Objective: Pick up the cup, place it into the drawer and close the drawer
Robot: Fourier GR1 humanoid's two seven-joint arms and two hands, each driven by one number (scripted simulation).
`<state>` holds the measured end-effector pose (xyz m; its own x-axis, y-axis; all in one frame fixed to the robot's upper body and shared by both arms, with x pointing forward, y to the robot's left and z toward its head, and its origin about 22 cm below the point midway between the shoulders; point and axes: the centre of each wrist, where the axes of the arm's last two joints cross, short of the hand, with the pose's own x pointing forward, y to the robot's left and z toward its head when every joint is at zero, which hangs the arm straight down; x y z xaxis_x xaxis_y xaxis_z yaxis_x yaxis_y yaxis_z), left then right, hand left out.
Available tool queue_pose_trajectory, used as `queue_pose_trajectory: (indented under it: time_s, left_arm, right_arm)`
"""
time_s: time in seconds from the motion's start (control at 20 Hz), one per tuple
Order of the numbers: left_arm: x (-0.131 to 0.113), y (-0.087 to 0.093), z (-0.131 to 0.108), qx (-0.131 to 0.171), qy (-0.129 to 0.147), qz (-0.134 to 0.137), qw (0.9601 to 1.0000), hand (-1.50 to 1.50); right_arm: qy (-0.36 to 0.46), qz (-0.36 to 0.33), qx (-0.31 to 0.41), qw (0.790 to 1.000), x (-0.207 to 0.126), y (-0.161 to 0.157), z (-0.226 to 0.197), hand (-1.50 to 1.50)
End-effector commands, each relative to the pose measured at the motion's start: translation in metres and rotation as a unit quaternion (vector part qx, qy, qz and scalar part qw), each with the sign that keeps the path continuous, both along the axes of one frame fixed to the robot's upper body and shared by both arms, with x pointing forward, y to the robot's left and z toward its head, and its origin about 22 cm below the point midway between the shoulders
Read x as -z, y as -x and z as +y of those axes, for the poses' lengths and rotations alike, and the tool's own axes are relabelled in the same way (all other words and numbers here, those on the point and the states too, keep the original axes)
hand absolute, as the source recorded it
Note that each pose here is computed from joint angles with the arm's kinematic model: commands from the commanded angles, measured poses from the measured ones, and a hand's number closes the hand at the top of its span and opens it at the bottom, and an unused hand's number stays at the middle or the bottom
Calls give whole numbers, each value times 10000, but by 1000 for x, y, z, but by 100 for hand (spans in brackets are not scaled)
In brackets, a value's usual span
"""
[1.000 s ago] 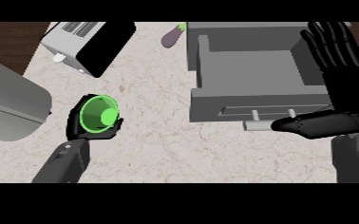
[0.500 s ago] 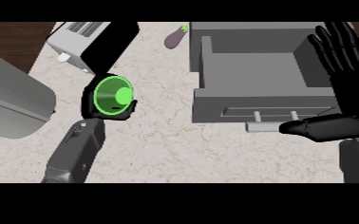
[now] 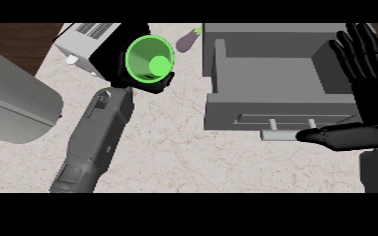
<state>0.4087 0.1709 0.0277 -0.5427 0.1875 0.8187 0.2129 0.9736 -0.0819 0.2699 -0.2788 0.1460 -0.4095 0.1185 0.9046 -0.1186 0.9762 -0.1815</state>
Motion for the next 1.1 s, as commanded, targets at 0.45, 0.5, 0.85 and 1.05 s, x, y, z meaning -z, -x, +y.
queue_pose_trajectory:
  time_s: [0.45,0.5,0.85,1.05]
  left_arm:
    - [-145,-26,-105,-112,-686,109,9975,150]
    - [-158,-23,-122,-137,-689,329,9970,150]
    - [-156,-36,-142,-432,-1358,1032,9844,150]
    - [-121,-38,-133,-489,-1749,1340,9742,150]
  right_arm:
    - [-13,-95,-12,10000,8,-13,12,-150]
    - [-29,-70,-91,9999,-1,-9,9,-150]
    - [35,-106,-294,9995,-3,-8,17,-150]
    - [-82,-263,-318,9991,-6,-11,15,-150]
